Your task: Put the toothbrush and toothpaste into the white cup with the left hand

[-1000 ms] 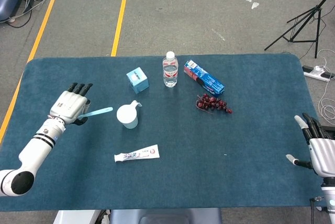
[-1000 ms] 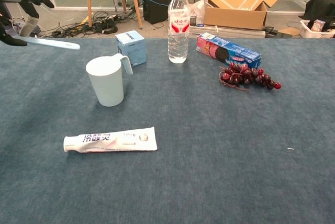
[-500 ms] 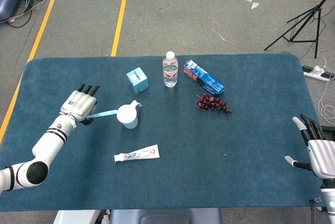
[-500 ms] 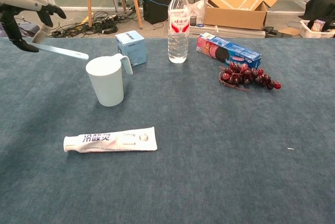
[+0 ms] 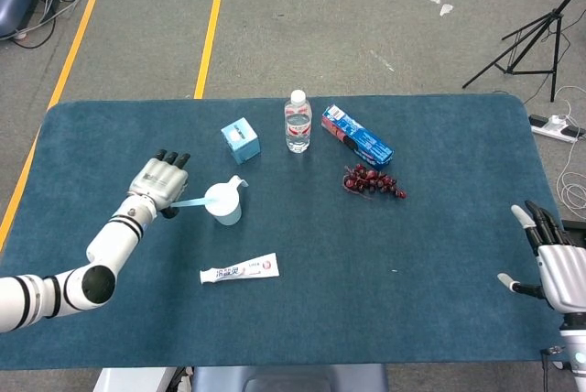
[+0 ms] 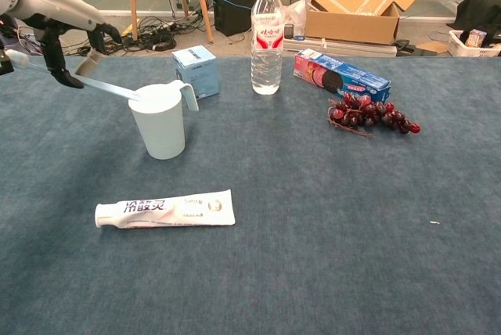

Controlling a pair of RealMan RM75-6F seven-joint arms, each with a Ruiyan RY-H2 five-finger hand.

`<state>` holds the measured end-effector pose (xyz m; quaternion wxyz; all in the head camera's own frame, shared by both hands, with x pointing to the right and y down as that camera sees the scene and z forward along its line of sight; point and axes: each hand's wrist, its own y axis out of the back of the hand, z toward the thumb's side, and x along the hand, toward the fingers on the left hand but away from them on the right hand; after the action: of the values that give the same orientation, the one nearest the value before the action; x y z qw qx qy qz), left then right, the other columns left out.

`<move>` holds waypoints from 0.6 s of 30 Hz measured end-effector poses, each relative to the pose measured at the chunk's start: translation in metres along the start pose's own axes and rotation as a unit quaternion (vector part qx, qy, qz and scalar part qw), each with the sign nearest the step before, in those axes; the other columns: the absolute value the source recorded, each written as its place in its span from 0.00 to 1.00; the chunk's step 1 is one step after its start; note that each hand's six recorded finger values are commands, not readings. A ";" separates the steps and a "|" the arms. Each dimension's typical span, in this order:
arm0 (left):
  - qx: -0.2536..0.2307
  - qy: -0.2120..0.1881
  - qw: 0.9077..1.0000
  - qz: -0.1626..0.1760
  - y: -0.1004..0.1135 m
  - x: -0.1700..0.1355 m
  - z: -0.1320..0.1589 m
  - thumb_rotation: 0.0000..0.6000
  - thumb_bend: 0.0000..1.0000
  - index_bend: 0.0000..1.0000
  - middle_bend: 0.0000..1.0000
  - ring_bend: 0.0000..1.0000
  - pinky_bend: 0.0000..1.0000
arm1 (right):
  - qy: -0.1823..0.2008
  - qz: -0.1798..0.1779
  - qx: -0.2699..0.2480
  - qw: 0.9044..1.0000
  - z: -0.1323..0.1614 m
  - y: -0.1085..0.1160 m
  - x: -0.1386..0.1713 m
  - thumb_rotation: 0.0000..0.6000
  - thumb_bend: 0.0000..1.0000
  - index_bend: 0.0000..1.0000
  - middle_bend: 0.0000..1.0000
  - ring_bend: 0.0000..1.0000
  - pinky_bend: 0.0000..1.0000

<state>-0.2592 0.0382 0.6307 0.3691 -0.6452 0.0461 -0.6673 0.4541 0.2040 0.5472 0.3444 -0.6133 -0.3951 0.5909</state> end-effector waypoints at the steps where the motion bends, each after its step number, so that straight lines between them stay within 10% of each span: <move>1: 0.001 0.000 1.000 -0.002 0.000 0.002 0.002 1.00 0.34 0.61 0.00 0.00 0.00 | 0.000 0.000 -0.001 1.000 0.000 0.000 0.000 1.00 0.00 0.01 0.00 0.00 0.26; 18: 0.069 -0.003 0.997 -0.018 0.004 0.025 0.035 1.00 0.35 0.61 0.00 0.00 0.00 | 0.006 0.004 -0.009 1.000 0.001 0.002 0.003 1.00 0.00 0.01 0.00 0.00 0.26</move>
<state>-0.2234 0.0357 0.6548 0.4012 -0.6207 -0.0128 -0.6735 0.4528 0.2057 0.5440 0.3390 -0.6215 -0.3954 0.5852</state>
